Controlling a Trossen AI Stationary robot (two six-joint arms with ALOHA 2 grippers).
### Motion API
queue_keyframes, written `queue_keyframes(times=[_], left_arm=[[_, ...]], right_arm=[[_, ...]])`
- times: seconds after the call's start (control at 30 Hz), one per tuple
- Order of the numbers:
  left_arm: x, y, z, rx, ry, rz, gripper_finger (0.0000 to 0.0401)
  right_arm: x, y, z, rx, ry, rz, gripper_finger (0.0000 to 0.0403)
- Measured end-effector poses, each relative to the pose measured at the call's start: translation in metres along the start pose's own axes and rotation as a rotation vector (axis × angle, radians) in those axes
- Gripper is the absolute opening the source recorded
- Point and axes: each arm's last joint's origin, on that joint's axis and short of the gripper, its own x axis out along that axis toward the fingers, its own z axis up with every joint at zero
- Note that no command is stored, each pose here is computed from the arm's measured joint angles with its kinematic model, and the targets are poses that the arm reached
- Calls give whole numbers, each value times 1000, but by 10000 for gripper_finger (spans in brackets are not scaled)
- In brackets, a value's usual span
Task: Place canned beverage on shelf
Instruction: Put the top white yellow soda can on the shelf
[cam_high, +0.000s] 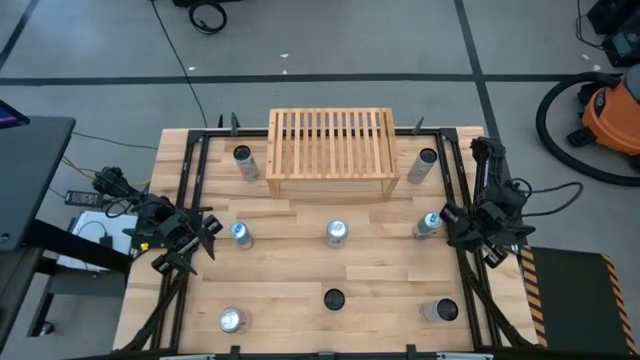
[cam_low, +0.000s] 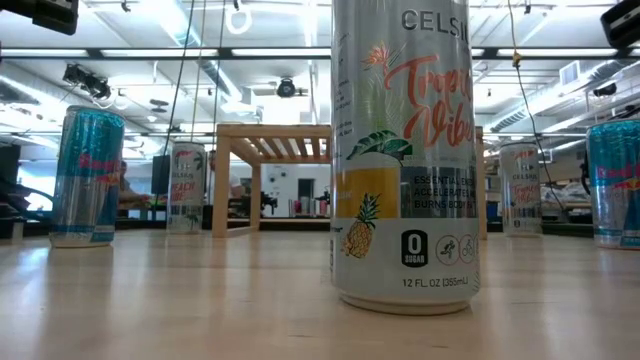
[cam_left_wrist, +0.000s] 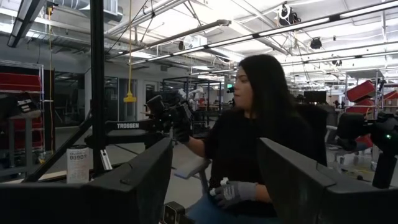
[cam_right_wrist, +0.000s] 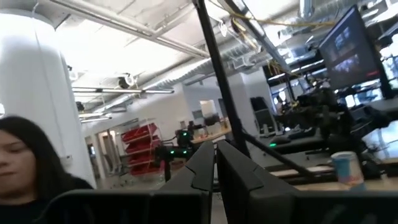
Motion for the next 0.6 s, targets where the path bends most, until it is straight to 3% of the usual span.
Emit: queue_keyframes(times=[0.37,0.6], left_arm=[[0,0,0,0,0,0,243],[0,0,0,0,0,0,243]], right_arm=[[0,0,0,-45,-2,9,28],[0,-2,0,-51,9,-59,28]])
